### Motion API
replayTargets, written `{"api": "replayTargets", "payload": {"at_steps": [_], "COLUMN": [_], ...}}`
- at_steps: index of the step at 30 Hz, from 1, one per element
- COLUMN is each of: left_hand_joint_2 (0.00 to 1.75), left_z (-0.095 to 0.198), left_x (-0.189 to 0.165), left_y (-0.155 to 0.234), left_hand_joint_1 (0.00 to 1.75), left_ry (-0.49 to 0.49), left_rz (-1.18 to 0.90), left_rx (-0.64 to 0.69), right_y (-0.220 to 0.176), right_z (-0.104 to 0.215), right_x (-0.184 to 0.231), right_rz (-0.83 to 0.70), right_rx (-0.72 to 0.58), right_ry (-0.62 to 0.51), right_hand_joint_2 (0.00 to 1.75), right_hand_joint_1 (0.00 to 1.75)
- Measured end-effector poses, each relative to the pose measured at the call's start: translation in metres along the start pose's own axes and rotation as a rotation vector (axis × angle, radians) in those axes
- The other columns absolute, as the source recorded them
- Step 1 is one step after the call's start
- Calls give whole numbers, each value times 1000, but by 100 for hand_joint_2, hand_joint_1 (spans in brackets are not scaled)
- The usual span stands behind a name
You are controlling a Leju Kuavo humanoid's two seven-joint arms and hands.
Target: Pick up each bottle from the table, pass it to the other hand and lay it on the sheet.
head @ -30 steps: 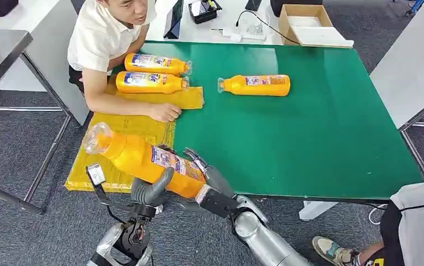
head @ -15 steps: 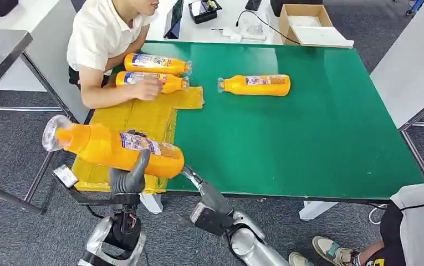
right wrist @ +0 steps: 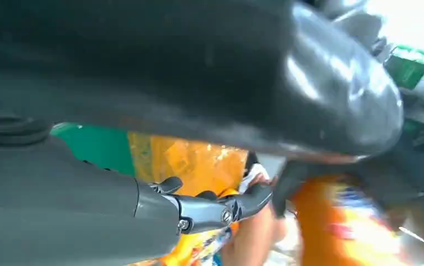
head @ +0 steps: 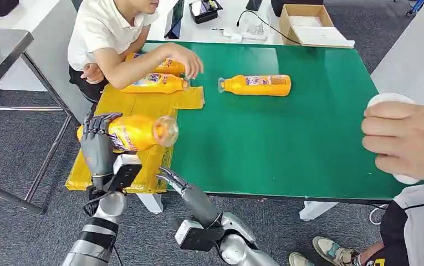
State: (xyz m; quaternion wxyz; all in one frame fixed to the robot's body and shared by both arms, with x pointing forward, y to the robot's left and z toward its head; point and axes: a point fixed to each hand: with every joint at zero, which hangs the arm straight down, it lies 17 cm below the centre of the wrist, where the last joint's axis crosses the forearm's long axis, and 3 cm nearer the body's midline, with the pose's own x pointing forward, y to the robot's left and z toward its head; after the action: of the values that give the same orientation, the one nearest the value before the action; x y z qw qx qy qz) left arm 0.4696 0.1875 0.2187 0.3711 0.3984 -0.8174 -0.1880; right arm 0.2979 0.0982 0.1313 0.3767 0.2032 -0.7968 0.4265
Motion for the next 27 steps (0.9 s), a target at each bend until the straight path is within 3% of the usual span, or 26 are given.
{"api": "replayTargets", "payload": {"at_steps": [2, 8, 14, 16, 18, 27], "left_hand_joint_2": [175, 175, 175, 175, 175, 175], "left_z": [0, 3, 7, 14, 33, 55], "left_x": [-15, -63, -69, -77, -101, -113], "left_y": [-19, -70, -81, -94, -124, -143], "left_hand_joint_1": [175, 175, 175, 175, 175, 175], "left_ry": [-30, 88, 112, 131, 231, 272], "left_rz": [-183, -372, -377, -381, -397, -393], "left_rx": [-101, -299, -348, -410, -581, -713], "right_y": [1, 4, 4, 4, 7, 9], "right_z": [-2, -14, -16, -19, -24, -25], "right_x": [6, 41, 47, 55, 74, 80], "right_rz": [-4, -42, -46, -49, -71, -80], "right_rx": [8, 33, 35, 39, 48, 51], "right_ry": [-23, -123, -139, -160, -205, -218], "right_hand_joint_2": [0, 0, 0, 0, 0, 0], "right_hand_joint_1": [0, 0, 0, 0, 0, 0]}}
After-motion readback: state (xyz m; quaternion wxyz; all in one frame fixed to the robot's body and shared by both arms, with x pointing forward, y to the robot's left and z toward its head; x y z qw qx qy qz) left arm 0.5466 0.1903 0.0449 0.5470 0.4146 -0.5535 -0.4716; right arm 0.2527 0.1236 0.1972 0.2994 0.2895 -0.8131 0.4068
